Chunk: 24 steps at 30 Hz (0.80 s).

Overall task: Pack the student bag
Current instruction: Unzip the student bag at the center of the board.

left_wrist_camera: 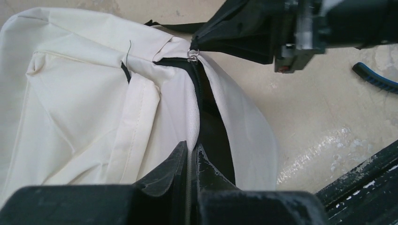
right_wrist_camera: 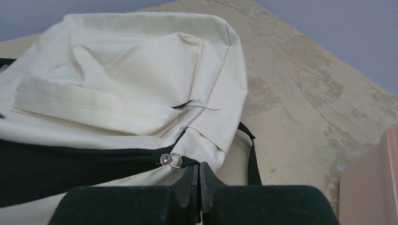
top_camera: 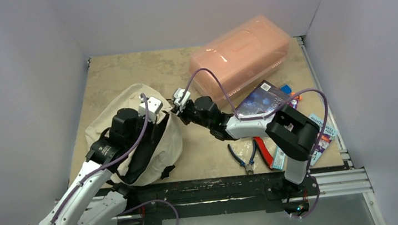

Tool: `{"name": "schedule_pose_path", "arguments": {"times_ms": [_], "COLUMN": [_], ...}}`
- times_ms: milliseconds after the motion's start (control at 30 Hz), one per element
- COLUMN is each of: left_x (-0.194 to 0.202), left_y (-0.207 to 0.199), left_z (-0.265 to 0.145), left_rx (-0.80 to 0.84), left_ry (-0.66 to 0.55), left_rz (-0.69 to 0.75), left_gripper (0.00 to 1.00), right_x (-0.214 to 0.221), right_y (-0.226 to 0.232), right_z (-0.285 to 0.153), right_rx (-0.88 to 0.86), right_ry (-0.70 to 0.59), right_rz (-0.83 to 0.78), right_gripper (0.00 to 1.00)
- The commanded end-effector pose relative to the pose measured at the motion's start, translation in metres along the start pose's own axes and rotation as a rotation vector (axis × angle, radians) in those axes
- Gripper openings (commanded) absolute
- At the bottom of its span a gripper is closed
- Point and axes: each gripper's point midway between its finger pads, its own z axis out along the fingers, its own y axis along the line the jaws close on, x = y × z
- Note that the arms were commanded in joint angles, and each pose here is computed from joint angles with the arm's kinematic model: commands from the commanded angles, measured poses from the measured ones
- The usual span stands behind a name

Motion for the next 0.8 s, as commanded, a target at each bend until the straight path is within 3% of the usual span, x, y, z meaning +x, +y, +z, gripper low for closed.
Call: {"name": "schedule_pose_path", "arguments": {"times_ms": [0, 167, 467, 700, 767], "left_x": [-0.017, -0.023, -0.037, -0.037, -0.032], "left_y": [0.003, -0.001, -0.008, 0.008, 0.020], "left_z": [-0.008, -0.013, -0.014, -0.011, -0.007], "left_rx": [-0.019, -0.005, 0.028, -0.065, -0.147], "left_ry": [-0.098, -0.136, -0.196, -0.164, -0.093], "left_rz": [0.058, 0.036, 0.005, -0.063, -0.127], "left_gripper": [0.00, 0.00, 0.00, 0.00, 0.00], "right_x": [0.027, 0.051, 0.052, 0.061, 0.057], "right_y": [-0.078, -0.085, -0.086, -0.099, -0.100], "right_z": [0.014, 0.039, 0.068, 0.081, 0.079], "right_rx": [0.230, 0.194, 0.168, 0.223, 0.229], "right_ry": [0.122, 0.204, 0.183, 0.244, 0.234], "right_rz": [-0.023, -0.083, -0.061, 0.016, 0.028], "right_gripper": [0.00, 0.00, 0.00, 0.00, 0.14]}}
